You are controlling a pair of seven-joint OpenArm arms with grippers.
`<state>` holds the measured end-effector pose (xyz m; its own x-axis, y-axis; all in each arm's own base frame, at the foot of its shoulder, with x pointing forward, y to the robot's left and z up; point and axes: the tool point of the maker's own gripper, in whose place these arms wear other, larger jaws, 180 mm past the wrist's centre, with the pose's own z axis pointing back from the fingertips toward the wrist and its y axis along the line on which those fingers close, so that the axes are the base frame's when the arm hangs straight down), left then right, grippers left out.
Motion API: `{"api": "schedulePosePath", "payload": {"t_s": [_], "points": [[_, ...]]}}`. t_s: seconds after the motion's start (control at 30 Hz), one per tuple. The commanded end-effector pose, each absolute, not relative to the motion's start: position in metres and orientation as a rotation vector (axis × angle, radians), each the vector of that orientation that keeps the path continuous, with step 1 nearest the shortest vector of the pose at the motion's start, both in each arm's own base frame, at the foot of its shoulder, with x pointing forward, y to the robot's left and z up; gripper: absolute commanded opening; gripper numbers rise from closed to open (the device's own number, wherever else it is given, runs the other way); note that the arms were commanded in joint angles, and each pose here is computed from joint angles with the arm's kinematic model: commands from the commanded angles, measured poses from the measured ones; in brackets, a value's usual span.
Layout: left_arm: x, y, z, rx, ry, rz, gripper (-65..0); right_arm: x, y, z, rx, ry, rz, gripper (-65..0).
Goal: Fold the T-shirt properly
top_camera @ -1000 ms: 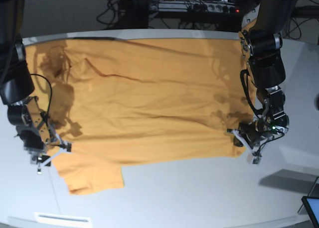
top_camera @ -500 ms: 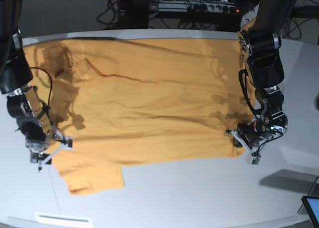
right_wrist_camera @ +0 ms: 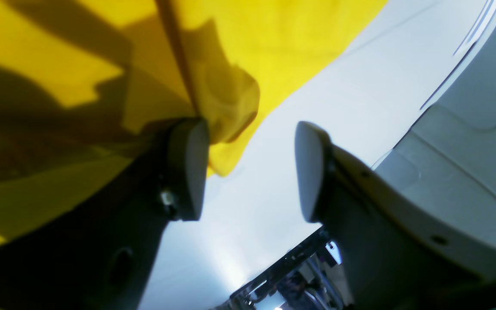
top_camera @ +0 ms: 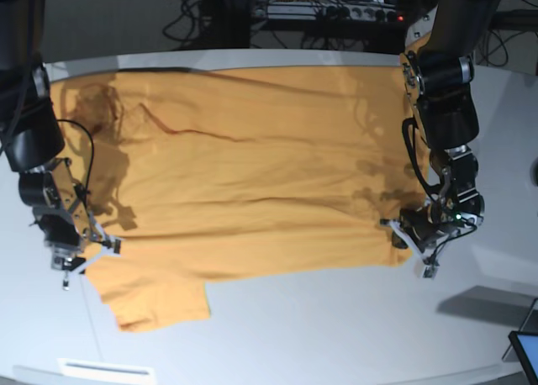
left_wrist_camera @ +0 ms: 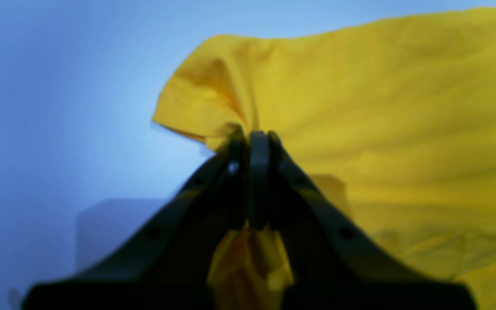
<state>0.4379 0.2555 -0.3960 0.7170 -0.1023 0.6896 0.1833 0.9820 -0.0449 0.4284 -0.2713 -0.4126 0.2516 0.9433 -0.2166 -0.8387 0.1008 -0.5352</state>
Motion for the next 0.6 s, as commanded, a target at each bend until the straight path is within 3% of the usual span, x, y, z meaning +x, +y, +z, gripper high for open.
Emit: {"api": "schedulePosePath", "payload": {"t_s": [0.0, 0.23, 0.4, 0.57], "points": [[0.449, 0.261, -0.379, -0.100, -0.795, -0.163, -65.0, 0.425, -0.266, -0.418, -0.581, -0.209, 1.334, -38.0], [0.448, 0.262, -0.380, -0.098, -0.793, -0.162, -65.0, 0.424, -0.267, -0.419, -0.584, -0.200, 1.336, -59.3], [0.450, 0.262, -0.377, -0.098, -0.799, -0.163, -65.0, 0.425, -0.273, -0.414, -0.613, -0.187, 1.331, -60.2], [0.451, 0.262, -0.376, -0.097, -0.802, -0.163, -65.0, 0.448, -0.275, -0.355, -0.787, -0.267, 1.326, -60.4]]}}
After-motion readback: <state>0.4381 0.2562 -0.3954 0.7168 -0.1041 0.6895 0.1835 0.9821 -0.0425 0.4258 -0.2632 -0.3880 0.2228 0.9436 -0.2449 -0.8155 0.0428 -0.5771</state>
